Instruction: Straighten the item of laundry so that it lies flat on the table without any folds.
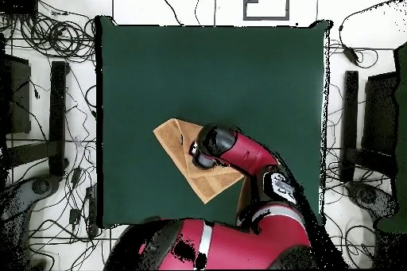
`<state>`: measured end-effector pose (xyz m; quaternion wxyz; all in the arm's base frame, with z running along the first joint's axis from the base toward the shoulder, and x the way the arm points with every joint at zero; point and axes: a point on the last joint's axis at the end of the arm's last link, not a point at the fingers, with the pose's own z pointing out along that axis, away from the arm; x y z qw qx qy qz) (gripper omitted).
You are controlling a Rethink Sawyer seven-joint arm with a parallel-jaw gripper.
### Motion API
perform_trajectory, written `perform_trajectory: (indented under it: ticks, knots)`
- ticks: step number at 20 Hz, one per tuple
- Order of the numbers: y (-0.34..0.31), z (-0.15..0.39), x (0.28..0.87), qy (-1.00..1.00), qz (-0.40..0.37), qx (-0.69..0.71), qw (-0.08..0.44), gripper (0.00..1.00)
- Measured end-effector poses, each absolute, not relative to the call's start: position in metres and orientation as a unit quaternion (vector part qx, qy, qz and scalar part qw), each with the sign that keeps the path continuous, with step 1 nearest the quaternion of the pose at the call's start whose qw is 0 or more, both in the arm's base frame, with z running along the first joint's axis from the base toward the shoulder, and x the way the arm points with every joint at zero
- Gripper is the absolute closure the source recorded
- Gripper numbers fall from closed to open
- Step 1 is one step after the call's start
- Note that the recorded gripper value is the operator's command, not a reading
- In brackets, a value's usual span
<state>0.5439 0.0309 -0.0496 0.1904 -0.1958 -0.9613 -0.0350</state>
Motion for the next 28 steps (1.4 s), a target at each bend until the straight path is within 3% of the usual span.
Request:
perform_trajectory:
  ticks: [17,28]
  knots:
    - [0.025,-0.05,0.545,-0.964,-0.03,-0.169,0.203,1.0]
    - [0.032,-0.056,0.56,-0.961,-0.008,-0.12,0.251,1.0]
